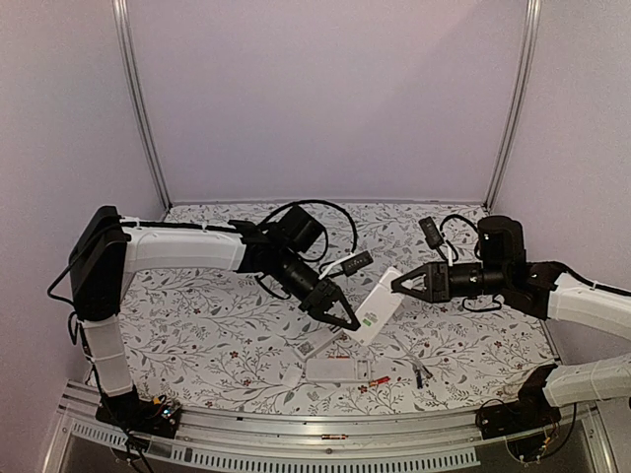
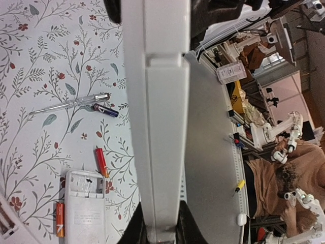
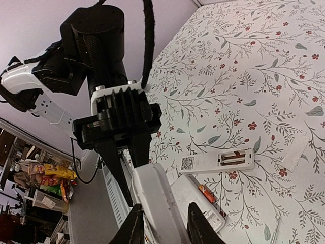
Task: Unload the batteries from the remote control
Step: Remove the battery cover from the remote control.
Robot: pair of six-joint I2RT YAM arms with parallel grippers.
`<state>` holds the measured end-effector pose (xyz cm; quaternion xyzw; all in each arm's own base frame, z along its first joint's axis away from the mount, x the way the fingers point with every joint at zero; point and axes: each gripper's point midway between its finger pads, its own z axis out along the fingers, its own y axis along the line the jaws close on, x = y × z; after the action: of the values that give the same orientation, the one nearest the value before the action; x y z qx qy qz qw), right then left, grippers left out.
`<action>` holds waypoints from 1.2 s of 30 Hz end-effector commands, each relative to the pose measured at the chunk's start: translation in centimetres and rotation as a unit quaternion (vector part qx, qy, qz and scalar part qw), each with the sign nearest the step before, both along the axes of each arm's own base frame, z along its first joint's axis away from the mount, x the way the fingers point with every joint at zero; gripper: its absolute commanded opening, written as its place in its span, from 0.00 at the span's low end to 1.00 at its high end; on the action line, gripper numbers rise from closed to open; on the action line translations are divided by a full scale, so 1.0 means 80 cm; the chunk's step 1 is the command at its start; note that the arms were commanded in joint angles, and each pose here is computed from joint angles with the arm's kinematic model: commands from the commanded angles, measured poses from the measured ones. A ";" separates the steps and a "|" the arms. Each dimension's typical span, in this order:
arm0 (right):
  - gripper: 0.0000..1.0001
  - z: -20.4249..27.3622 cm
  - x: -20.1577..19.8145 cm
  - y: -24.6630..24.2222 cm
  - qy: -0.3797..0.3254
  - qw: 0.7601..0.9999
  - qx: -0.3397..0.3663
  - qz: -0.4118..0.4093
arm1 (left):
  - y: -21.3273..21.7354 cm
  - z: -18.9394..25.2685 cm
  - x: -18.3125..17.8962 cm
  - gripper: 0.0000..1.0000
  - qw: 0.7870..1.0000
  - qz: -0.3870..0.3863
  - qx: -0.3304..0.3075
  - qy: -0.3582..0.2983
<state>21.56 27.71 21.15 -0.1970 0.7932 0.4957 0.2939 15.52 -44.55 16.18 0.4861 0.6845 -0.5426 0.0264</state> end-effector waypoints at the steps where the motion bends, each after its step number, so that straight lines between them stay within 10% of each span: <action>1: 0.25 -0.025 0.037 -0.036 0.011 0.994 -0.036 -0.100 | -0.006 0.021 -0.020 0.00 0.999 -0.037 -0.036 -0.003; 27: 0.33 -0.013 0.029 -0.049 -0.002 0.995 -0.020 -0.099 | -0.007 0.016 -0.015 0.00 0.999 -0.029 -0.028 -0.007; 36: 0.74 0.022 0.004 -0.042 -0.046 0.998 0.017 -0.048 | -0.008 0.003 -0.010 0.00 1.000 -0.024 -0.013 -0.002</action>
<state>23.27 23.91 21.67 -0.1383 0.8028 0.4613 0.3514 14.76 -44.71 16.37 0.4932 0.6745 -0.5491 0.0166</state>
